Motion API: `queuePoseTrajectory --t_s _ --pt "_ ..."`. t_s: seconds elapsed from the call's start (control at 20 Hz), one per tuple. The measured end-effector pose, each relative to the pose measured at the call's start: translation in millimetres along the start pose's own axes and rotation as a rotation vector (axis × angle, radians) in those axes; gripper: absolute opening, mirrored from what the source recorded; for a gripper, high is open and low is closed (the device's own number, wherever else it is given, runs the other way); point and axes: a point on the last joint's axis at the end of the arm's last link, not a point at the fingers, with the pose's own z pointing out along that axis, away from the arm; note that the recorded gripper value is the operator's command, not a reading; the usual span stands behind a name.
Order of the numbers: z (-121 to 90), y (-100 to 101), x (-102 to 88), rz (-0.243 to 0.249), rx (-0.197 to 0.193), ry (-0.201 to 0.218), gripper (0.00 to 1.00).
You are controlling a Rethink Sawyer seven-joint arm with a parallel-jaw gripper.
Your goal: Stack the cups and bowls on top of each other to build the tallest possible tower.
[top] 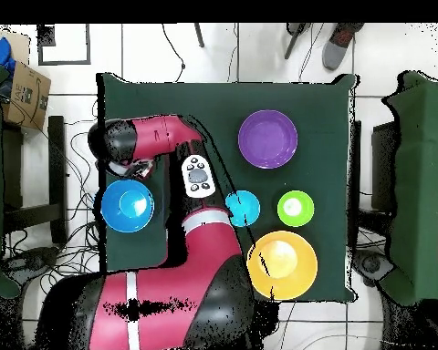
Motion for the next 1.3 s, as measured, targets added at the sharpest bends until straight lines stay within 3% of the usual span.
queuePoseTrajectory --t_s 0.35,0.85,1.2,1.25,1.3 --pt "16.4 -5.2 -1.0 -0.010 0.022 0.000 1.00" --pt "18.9 -5.3 -1.7 -0.011 0.023 -0.001 1.00" --pt "20.5 -10.6 -2.4 -0.015 0.050 -0.034 1.00" --pt "22.0 -12.3 -1.9 -0.021 0.068 -0.064 0.00" --pt "22.0 -12.2 -1.5 -0.022 0.071 -0.069 0.00"
